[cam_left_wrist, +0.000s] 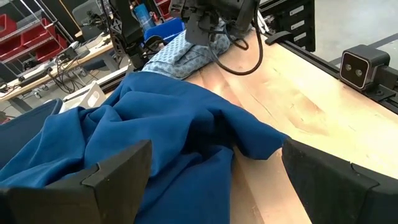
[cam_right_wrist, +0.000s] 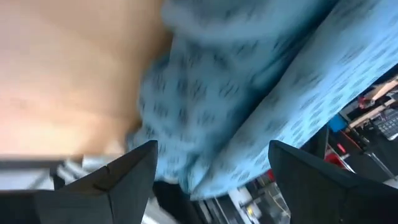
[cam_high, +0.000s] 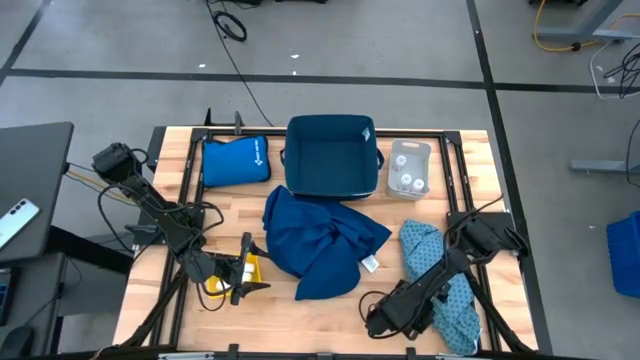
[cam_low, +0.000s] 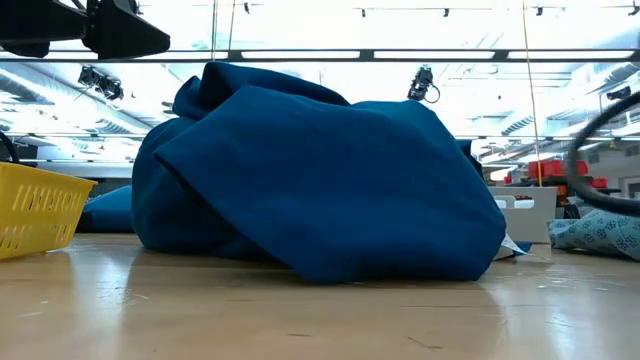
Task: Pick & Place Medicine items
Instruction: Put the patterned light blue patient gown into the blue bin
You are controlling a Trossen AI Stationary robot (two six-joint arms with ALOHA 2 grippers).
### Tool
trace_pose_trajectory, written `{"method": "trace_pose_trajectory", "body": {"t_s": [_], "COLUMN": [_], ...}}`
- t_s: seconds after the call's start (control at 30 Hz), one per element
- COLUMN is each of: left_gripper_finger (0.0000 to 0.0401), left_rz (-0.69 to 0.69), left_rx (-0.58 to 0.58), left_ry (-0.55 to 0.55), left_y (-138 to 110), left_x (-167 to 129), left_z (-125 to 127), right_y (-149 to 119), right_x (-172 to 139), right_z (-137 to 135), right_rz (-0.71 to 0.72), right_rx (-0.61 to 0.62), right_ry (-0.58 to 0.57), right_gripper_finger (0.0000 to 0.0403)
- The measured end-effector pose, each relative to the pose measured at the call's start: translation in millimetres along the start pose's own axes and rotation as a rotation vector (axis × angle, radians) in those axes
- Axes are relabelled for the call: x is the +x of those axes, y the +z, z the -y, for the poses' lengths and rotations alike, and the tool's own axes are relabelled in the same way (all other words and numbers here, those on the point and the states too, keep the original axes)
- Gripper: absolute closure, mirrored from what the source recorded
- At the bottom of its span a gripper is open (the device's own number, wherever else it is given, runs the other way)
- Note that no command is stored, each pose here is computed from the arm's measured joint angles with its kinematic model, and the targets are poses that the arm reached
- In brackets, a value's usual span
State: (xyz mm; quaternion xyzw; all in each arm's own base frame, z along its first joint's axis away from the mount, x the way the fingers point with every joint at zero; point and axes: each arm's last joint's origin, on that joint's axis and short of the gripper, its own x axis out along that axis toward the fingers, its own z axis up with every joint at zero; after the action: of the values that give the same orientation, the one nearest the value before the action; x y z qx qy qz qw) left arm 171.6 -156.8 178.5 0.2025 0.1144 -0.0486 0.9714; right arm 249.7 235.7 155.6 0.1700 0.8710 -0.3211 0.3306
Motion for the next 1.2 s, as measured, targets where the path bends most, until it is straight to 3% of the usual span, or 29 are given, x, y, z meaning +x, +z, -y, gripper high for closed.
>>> {"method": "trace_pose_trajectory", "body": {"t_s": [0.2,0.4,0.6,0.83,1.0,1.17,1.2], "left_gripper_finger": [0.0039,0.0039,0.0039,0.0039,0.0039,0.0039,0.0039], "left_rz": [-0.006,-0.006,-0.006,-0.008,-0.007,-0.007,-0.007], "left_rx": [0.002,0.005,0.002,-0.003,-0.012,-0.014,-0.014], "left_ry": [-0.001,-0.001,0.001,0.012,0.012,0.012,0.012], "left_y": [-1,-1,-1,-1,-1,-1,-1], "left_x": [0,0,0,0,0,0,0], "left_z": [0,0,0,0,0,0,0], "right_y": [10,27,34,27,20,11,9], "right_x": [8,36,62,71,79,87,88], "right_z": [-1,-3,-1,1,1,1,0], "right_rz": [0.119,0.130,0.085,0.136,0.207,0.301,0.306], "right_rx": [0.096,0.173,0.276,0.428,0.487,0.516,0.511], "right_ry": [-0.010,0.015,-0.060,-0.138,-0.155,-0.170,-0.169], "right_gripper_finger": [0.0087,0.0087,0.0087,0.0100,0.0185,0.0346,0.0360]}}
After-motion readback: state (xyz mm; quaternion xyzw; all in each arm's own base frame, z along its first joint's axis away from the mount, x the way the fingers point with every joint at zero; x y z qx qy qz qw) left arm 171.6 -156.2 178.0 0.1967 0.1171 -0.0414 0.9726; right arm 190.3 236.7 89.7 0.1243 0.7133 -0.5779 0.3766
